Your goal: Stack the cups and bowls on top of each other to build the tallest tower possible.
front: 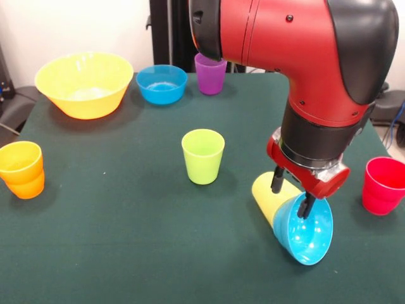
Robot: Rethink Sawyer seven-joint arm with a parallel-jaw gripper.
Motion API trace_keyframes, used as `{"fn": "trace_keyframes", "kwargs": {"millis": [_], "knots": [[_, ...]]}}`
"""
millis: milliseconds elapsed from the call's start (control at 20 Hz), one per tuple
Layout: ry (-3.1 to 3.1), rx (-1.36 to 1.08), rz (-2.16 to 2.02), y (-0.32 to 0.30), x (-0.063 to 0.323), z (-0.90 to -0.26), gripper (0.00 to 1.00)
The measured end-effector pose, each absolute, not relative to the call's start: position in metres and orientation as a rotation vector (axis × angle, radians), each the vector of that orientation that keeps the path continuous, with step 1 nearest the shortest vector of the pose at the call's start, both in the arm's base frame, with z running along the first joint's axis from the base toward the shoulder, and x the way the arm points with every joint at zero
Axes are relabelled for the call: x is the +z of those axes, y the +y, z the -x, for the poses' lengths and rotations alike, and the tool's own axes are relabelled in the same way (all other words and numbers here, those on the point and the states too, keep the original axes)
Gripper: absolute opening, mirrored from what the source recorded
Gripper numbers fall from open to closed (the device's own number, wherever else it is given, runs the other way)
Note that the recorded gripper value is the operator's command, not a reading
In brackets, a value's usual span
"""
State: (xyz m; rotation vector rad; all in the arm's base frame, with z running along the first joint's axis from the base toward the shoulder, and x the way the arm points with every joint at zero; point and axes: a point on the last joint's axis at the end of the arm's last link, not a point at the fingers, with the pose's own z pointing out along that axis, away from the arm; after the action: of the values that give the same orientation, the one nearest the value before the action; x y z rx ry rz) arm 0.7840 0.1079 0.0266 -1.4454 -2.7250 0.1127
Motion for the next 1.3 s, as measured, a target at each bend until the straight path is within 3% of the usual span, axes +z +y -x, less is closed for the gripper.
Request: {"fn": "trace_keyframes", "kwargs": {"millis": [1300], "knots": [[-2.721, 0.15, 1.445, 0.1013, 0.0208, -0.7806, 1.0]]}}
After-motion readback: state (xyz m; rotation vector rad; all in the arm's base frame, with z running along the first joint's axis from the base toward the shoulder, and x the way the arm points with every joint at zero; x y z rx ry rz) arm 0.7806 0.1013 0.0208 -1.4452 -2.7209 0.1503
